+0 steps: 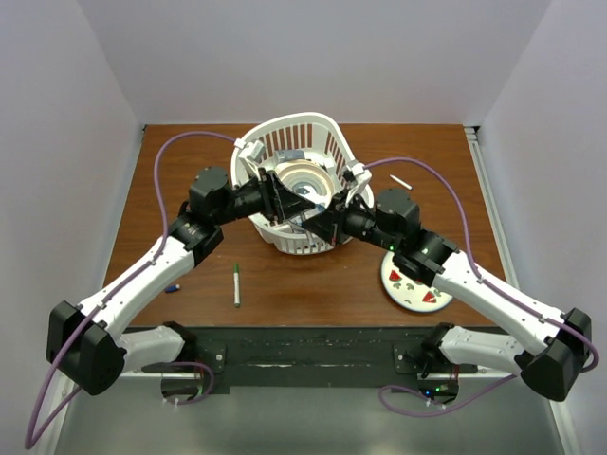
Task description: Insert the pens into the pen caps
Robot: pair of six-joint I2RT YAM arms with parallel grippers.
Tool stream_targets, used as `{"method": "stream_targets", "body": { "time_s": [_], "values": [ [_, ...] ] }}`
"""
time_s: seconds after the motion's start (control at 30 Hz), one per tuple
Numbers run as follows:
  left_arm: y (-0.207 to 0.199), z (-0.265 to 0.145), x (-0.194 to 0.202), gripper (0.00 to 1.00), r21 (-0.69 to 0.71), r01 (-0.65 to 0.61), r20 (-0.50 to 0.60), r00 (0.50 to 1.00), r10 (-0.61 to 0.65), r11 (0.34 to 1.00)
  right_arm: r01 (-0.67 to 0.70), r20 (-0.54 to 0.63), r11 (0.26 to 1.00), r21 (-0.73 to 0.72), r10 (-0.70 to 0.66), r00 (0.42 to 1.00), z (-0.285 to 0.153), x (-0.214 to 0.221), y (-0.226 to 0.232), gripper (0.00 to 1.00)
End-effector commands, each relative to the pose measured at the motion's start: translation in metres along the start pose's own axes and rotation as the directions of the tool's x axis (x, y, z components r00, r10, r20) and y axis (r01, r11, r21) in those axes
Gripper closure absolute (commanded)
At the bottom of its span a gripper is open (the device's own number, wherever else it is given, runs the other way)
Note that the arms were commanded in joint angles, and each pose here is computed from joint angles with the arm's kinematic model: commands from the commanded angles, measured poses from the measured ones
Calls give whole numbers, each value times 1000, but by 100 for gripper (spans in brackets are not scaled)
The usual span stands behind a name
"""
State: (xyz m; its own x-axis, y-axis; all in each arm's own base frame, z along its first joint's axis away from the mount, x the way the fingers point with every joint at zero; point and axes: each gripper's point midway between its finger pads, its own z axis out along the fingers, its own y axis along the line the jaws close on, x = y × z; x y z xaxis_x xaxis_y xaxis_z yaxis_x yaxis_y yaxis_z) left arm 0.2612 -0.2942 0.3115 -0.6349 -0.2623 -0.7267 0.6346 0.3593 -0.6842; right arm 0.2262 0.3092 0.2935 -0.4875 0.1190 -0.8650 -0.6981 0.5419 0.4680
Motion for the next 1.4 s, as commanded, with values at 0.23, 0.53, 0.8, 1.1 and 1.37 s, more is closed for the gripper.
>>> {"method": "stream_targets", "body": {
  "time_s": [0.23,0.53,0.8,1.1,1.37],
  "values": [
    [-23,3,-16,100,81,-29,39,999,26,996,-38,72,999,-13,39,997,-5,-19,11,77],
    [-21,-7,-18,100,26,-84,40,996,83,996,-115,43,979,166,110,993,-12,-19,-13,1],
    [-30,-8,-17,100,75,-114,29,993,113,991,-47,21,997,57,46,999,-5,-23,5,1],
    [-46,-14,-19,100,134,-127,35,992,124,983,-101,-42,993,-67,99,994,19,-9,22,67],
    [-45,-14,-20,100,113,-143,22,990,142,983,-93,-92,990,-106,83,992,17,6,25,100]
  ]
}}
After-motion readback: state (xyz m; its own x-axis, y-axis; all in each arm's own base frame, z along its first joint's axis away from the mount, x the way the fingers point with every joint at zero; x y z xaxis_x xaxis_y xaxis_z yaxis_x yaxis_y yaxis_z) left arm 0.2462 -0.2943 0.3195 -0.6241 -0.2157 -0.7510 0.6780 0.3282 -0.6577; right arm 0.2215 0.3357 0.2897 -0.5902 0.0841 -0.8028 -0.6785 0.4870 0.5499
